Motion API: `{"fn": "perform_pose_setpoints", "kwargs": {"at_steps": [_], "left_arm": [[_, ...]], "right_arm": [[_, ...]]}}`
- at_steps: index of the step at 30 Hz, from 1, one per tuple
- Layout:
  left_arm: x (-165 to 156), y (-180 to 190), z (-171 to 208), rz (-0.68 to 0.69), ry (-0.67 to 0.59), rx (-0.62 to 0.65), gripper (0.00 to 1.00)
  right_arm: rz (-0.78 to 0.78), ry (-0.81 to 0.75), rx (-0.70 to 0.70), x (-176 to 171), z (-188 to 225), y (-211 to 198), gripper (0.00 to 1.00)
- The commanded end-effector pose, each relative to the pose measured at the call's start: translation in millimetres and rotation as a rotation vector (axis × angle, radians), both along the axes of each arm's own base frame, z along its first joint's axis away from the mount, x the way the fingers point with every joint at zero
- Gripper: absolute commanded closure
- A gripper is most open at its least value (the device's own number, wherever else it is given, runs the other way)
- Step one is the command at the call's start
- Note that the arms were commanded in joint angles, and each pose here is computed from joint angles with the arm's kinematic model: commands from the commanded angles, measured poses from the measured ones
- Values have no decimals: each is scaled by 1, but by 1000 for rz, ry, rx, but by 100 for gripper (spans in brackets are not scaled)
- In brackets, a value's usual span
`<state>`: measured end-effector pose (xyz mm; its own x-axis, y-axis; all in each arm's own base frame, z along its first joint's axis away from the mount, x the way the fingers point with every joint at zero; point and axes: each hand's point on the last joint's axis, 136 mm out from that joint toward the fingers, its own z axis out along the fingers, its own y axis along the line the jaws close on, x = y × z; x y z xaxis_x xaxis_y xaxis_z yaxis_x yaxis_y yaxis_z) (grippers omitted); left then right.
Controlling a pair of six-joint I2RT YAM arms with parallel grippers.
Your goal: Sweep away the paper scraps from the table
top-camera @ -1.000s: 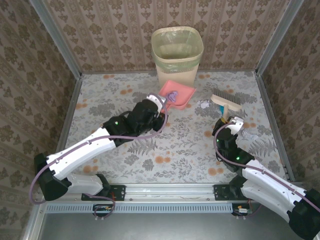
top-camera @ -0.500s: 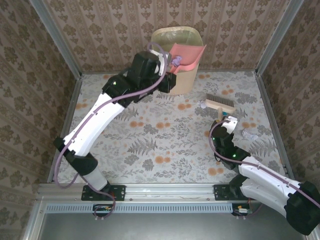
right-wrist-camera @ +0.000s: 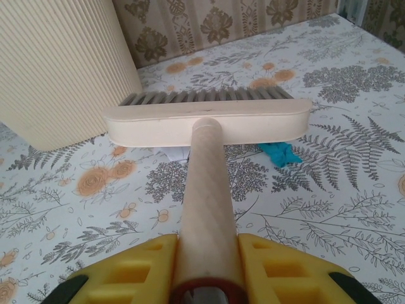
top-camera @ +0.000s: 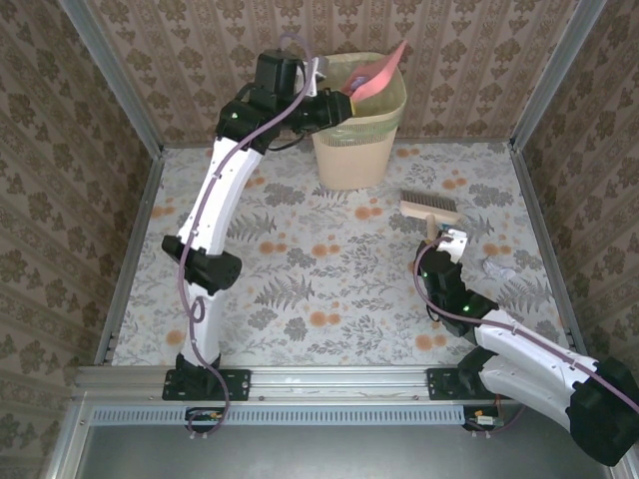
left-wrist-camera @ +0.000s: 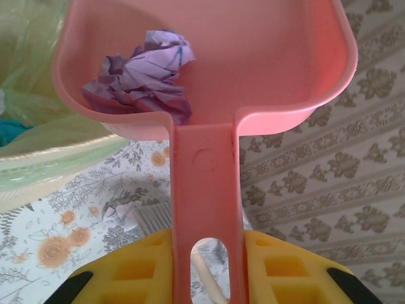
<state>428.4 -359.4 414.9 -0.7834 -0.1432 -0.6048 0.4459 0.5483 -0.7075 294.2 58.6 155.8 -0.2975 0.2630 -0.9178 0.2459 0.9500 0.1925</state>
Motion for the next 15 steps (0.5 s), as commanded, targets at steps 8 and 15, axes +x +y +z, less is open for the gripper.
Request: {"fn": "perform_pose_setpoints", "kwargs": {"at_steps": [8,15], "left_arm": [[33,-8,18,-45,155,-297,100],[47,-9,16,-20,224,-387,100]], "right_arm": [[12,-73,29,8,29,5,100],[13,-74,29,8,30,5,100]]}}
